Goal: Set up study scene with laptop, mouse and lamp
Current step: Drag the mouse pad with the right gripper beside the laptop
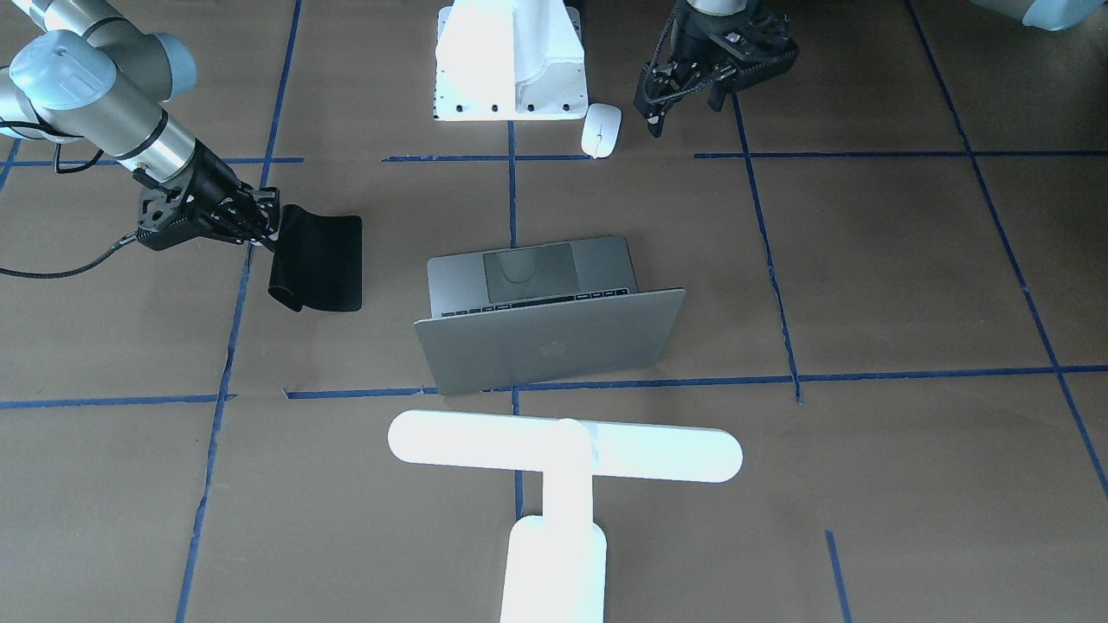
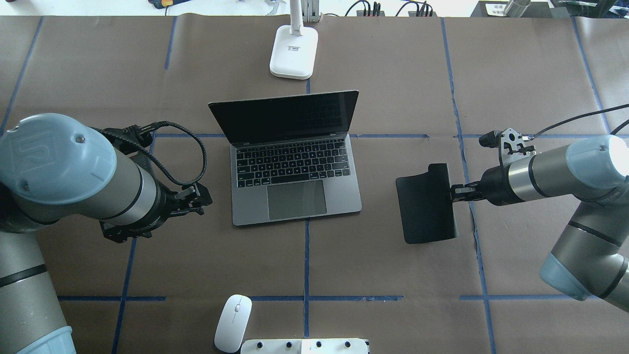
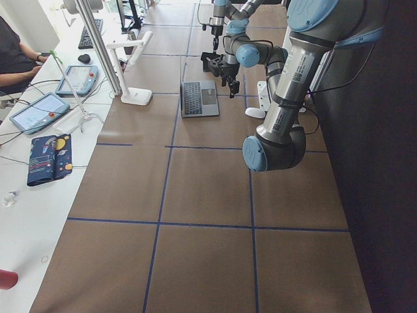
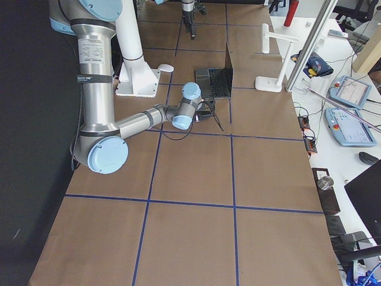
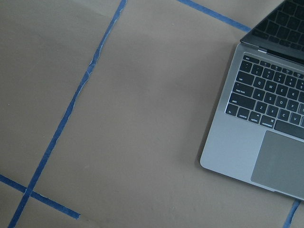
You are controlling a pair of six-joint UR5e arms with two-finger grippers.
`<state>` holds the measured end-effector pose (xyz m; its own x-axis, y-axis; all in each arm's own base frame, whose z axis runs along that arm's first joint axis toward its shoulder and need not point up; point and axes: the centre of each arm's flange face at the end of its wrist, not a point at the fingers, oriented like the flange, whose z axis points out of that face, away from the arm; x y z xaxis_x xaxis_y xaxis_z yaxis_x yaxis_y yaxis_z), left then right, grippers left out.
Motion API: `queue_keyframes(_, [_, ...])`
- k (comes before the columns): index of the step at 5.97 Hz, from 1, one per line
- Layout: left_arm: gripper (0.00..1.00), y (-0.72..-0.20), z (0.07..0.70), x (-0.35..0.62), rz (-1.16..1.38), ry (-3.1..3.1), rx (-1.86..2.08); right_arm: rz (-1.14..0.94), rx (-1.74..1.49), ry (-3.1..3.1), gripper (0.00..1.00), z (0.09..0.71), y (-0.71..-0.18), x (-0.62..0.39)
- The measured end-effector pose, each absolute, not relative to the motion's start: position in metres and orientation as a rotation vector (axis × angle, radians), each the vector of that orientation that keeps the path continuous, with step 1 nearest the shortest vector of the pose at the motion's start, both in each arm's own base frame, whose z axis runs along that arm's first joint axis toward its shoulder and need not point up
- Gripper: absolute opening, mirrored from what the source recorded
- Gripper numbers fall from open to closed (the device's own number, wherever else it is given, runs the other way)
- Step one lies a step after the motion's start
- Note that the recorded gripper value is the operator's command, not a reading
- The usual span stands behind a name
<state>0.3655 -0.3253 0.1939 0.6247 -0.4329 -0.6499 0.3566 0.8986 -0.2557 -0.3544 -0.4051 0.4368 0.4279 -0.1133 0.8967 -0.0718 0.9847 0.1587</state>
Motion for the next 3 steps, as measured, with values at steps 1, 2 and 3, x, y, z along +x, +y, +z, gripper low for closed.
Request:
queue_keyframes(1, [1.0, -0.325, 0.194, 0.365, -0.454, 0.774, -0.105, -0.014, 0.195, -1.133, 0.0, 0.432, -0.426, -0.367])
queue_keyframes(2, [1.0, -0.325, 0.193, 0.365, -0.453, 0.774, -0.104, 0.001, 0.204, -1.13, 0.0, 0.43, -0.448, -0.376])
queue_keyframes(3, [1.0, -0.325, 0.193, 0.366, -0.453, 0.774, -0.104, 0.016, 0.21, -1.126, 0.0, 0.429, -0.466, -0.383])
